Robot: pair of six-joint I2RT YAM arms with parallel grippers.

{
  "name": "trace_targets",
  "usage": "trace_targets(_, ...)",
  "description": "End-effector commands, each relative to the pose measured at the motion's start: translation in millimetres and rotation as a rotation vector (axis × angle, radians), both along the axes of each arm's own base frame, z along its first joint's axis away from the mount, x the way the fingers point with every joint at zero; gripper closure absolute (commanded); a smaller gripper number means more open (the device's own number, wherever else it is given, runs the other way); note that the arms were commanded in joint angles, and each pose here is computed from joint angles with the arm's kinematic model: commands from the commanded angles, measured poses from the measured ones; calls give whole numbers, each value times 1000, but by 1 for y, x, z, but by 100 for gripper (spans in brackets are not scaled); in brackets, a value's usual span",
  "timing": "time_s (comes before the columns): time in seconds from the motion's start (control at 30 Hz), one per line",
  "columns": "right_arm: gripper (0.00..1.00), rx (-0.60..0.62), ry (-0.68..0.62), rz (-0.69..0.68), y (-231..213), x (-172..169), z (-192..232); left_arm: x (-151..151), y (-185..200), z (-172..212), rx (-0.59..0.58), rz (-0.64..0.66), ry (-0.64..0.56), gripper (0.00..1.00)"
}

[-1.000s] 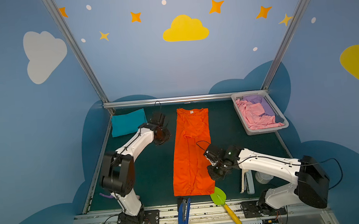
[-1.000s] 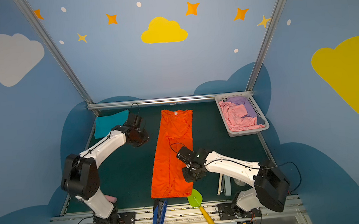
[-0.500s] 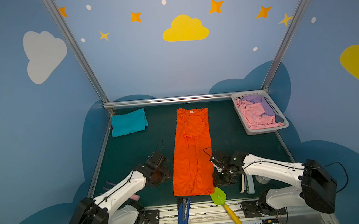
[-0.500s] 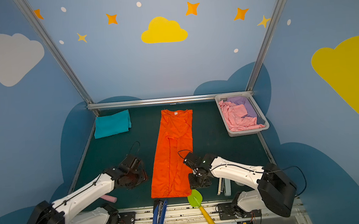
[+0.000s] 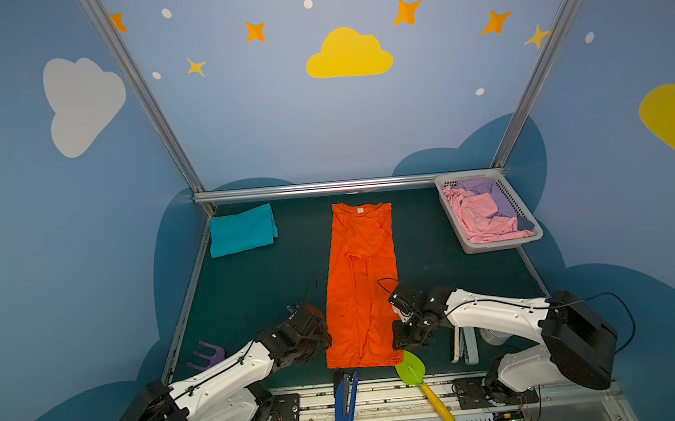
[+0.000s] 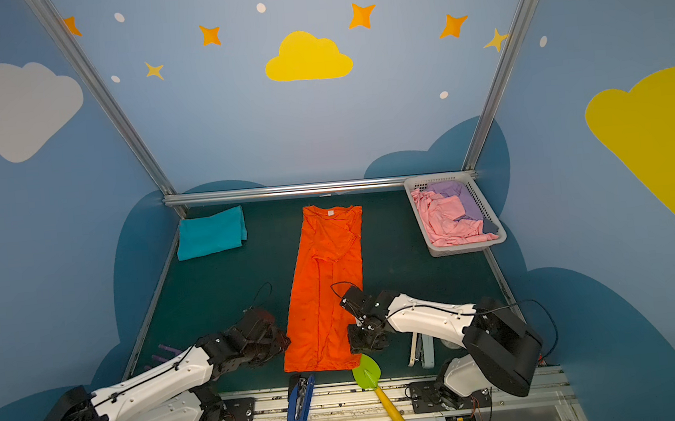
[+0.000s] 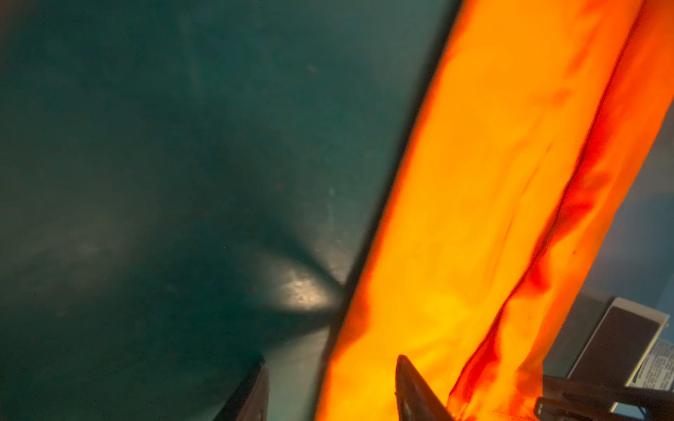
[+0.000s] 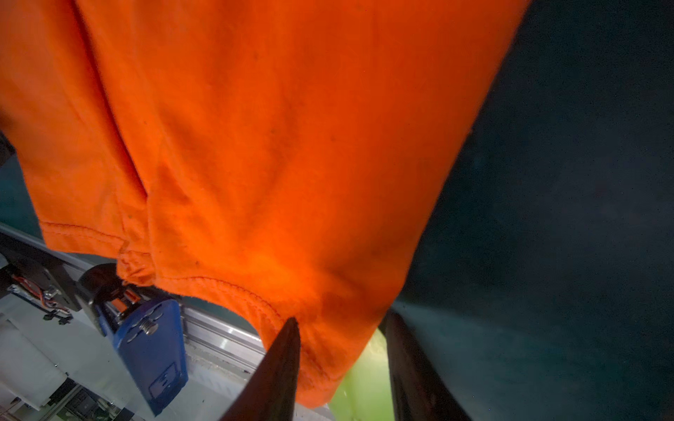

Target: Fold and stack the t-shirts

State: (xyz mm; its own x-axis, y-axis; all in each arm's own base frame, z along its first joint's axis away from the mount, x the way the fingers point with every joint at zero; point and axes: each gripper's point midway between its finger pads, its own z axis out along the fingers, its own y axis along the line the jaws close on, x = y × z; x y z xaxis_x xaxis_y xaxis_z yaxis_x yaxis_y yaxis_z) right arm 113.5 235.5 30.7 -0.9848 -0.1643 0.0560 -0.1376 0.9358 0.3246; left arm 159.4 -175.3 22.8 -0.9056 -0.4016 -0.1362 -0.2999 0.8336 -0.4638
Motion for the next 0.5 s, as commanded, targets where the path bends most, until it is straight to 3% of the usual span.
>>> trace_targets(0.0,60,-5,21,-13,-1,-2,-7,-19,0,-24,35,-7,90,48)
trace_targets(0.17,64,0,26,-21,0,-2,-10,-32,-12,-32,52,-45,124,59)
trace_targets(0.47,98,31,21,-26,7,0,-3,-49,-17,-38,85,-79,163,78)
